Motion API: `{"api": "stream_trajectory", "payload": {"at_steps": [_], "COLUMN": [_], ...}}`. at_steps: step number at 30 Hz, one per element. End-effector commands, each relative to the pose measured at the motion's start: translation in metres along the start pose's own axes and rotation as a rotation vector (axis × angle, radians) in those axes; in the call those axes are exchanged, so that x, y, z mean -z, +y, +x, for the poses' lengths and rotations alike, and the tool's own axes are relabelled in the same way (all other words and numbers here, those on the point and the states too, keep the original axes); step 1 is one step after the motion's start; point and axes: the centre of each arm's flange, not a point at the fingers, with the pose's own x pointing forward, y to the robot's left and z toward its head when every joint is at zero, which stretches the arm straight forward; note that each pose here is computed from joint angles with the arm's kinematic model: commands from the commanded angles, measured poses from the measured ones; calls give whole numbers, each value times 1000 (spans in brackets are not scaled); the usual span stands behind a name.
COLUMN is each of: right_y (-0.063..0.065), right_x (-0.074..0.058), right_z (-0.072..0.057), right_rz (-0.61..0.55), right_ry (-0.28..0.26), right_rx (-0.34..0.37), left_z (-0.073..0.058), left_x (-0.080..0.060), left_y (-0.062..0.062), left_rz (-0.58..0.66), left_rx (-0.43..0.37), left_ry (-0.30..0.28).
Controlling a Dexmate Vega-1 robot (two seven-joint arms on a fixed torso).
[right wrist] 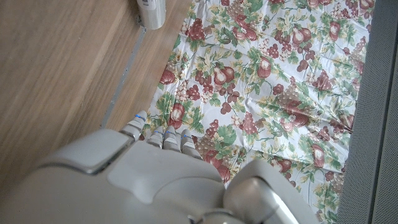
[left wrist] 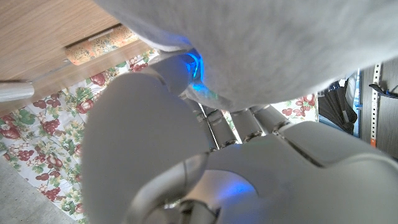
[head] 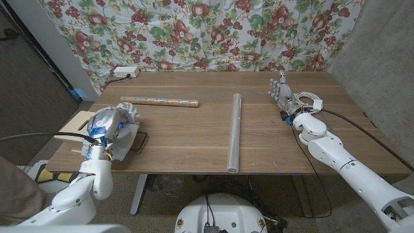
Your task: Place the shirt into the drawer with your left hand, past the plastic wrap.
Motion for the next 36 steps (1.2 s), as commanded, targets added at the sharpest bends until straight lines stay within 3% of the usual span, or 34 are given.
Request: {"api": "stream_trajectory", "payload": {"at_steps": [1, 25, 36], "right_y": [-1, 0, 0], "right_x": [1, 2, 2], "right_z": [1, 1, -1], "right_rz": [-2, -1, 5], "right_ry": [4, 4, 3], "right_rx": [1, 0, 3], "left_z": [0, -4, -6], "left_x": [1, 5, 6], "left_y": [0, 1, 3], "left_rz": [-7, -65, -88], "left_rx": [-1, 4, -45], "left_ry": [-11, -32, -26]}}
